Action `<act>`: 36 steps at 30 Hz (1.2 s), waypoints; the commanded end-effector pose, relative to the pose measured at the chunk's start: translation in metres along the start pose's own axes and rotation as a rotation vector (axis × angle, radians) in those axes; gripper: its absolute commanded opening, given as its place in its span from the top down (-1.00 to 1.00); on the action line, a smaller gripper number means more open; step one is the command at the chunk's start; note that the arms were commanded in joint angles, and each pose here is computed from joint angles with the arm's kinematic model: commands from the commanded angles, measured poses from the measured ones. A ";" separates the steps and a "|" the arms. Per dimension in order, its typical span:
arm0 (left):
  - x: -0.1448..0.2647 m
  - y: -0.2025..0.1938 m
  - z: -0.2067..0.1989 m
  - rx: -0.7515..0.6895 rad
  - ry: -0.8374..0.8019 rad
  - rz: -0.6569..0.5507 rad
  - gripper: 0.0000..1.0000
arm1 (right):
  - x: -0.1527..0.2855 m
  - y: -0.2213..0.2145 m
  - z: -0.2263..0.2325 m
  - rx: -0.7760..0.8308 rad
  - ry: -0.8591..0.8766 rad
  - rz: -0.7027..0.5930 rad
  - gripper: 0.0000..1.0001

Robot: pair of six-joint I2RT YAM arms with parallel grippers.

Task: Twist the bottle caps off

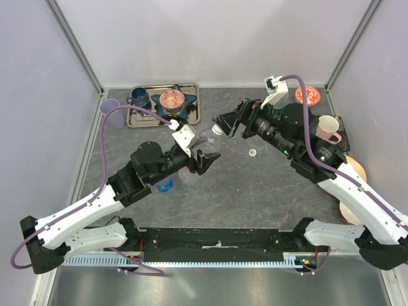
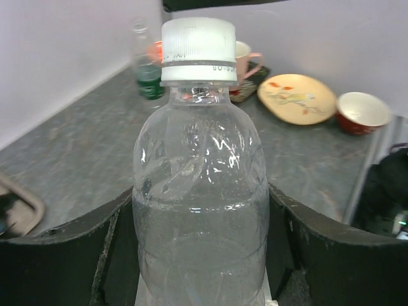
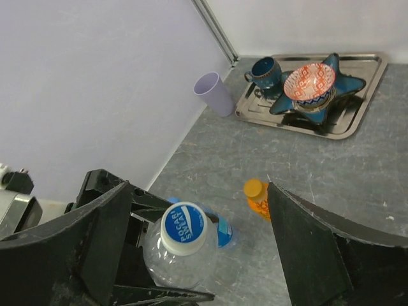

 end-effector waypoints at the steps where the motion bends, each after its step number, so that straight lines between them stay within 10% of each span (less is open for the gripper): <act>1: 0.000 -0.003 0.022 -0.139 0.238 0.052 0.34 | -0.007 0.002 0.003 -0.072 0.001 -0.028 -0.82; 23: -0.007 -0.007 0.017 -0.169 0.262 0.072 0.34 | -0.036 -0.024 -0.008 -0.068 -0.026 0.053 -0.36; 36: -0.006 -0.007 0.017 -0.167 0.267 0.070 0.34 | -0.031 -0.028 -0.011 -0.053 -0.018 0.062 0.51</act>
Point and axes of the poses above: each gripper's point midway between its finger pads, its own x axis back along the fingers, its own z axis along the line the jaws close on, y = z × x, the point moved 8 cm from there along x, back along the fingers, and after that the axes turned 10 degrees about -x, right-handed, at the moved point
